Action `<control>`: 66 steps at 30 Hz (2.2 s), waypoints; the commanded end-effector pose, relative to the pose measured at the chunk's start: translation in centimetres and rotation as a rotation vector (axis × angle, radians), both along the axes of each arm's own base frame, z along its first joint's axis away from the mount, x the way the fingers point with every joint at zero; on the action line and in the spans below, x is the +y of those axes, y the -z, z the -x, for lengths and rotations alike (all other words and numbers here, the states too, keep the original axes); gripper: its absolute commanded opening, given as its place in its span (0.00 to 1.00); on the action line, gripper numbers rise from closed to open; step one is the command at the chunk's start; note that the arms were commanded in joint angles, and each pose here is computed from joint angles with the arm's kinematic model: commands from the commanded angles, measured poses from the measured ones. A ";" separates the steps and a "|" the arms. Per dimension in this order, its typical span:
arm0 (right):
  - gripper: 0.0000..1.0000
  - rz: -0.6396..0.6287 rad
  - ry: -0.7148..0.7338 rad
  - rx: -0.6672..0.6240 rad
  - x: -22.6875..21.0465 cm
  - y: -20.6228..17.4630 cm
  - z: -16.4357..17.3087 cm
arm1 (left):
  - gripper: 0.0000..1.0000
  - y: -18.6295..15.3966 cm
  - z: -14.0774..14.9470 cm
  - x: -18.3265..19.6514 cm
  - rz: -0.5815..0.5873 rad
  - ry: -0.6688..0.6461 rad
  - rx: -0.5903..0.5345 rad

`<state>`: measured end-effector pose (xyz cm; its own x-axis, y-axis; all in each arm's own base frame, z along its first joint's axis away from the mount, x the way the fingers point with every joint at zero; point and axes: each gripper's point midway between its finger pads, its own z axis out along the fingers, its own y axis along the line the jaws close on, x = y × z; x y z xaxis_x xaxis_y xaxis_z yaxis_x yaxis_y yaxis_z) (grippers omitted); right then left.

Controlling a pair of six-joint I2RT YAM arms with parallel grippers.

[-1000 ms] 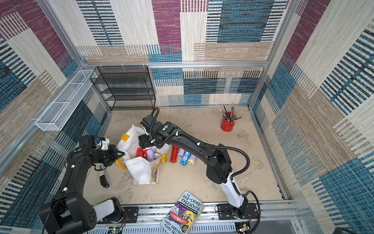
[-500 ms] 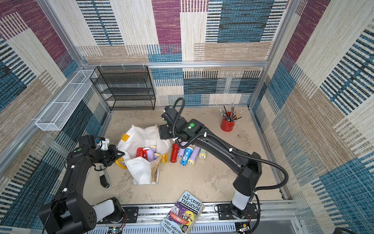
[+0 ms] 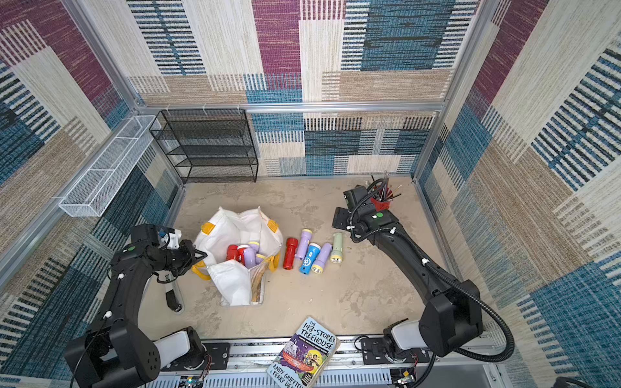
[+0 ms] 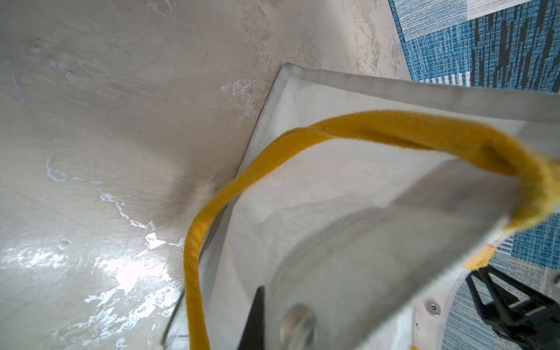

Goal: Put the flashlights into the tote bags
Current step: Pick up the flashlight from the center of the board.

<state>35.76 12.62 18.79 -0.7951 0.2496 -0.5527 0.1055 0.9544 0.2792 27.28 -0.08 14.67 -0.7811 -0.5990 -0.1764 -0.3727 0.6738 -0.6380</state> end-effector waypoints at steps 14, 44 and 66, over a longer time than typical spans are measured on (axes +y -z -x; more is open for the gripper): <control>0.65 0.044 -0.125 0.192 0.8 10.8 -3.1 | 0.00 0.4 0.1 0.4 -0.022 -0.006 0.025; 0.56 0.178 -0.144 0.362 -0.3 16.7 -2.4 | 0.00 0.6 0.2 0.5 -0.024 -0.009 0.038; 0.51 0.285 -0.155 0.434 -1.0 17.1 -0.3 | 0.00 0.5 0.2 0.5 -0.028 -0.006 0.034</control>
<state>37.98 12.40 2.35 -0.9627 0.0047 -0.2704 0.0031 1.0000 0.0065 27.28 0.31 14.11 -0.7801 -0.6036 -0.1645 -0.3957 0.6797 -0.6177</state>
